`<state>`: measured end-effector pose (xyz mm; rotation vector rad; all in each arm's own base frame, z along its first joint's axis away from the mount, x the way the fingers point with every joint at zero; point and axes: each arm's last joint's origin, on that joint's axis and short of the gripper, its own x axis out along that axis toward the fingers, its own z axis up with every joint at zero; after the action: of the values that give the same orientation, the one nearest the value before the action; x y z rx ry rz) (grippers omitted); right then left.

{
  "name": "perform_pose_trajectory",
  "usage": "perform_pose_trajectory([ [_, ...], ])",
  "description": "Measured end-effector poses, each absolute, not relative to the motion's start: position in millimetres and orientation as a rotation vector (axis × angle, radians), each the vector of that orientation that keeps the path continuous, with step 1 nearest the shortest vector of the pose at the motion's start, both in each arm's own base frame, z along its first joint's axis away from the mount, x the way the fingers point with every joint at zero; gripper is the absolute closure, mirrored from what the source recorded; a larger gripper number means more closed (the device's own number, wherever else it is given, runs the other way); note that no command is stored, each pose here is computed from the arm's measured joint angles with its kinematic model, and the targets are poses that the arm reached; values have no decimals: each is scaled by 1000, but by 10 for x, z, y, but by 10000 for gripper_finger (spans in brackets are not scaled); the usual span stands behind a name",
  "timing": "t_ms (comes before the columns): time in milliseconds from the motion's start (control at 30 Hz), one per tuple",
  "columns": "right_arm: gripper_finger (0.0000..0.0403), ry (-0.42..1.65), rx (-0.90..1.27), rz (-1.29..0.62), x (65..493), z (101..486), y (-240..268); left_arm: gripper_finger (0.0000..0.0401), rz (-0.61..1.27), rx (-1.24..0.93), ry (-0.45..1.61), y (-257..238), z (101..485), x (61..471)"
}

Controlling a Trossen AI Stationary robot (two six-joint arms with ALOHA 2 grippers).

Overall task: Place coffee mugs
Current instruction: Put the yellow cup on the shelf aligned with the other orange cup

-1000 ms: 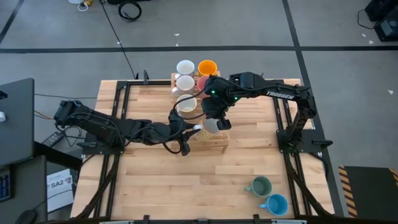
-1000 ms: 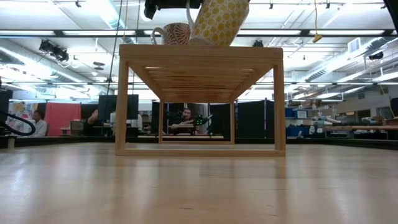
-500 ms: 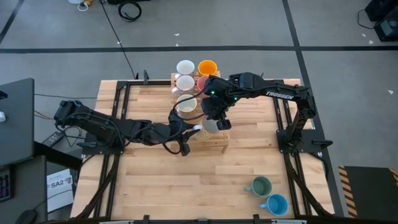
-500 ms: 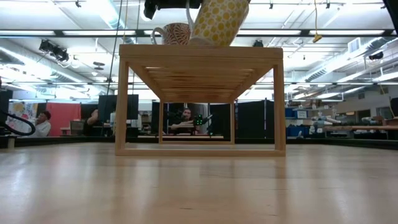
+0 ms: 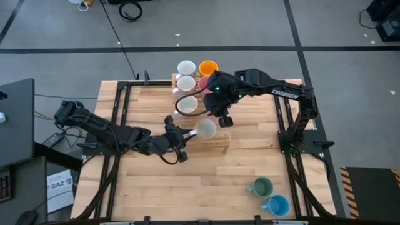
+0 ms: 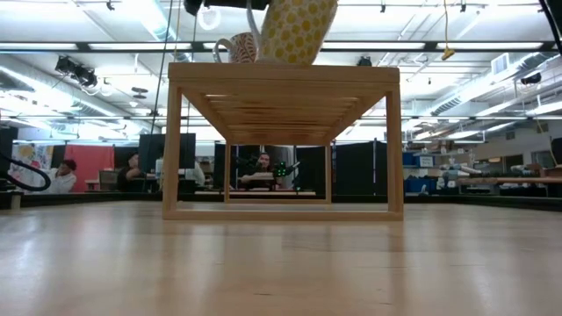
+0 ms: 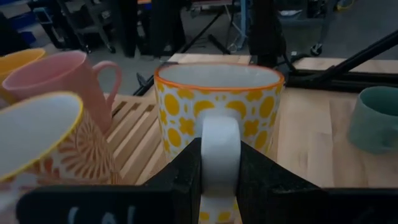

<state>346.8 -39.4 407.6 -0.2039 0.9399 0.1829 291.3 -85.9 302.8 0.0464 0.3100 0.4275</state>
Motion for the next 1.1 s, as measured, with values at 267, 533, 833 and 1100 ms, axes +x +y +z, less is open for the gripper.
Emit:
perform_pose_trajectory([
  [267,297,988,-194,193,3429,4049,-387,326,467,72,328,-962,2995,2846],
  [533,296,998,-184,207,3417,4043,-382,326,516,36,351,-1027,2937,2774],
  [833,296,997,-182,212,3418,4043,-379,326,522,25,399,-1053,2875,2718],
  [1100,297,998,-181,212,3417,4043,-380,326,518,28,392,-1066,2906,2680],
])
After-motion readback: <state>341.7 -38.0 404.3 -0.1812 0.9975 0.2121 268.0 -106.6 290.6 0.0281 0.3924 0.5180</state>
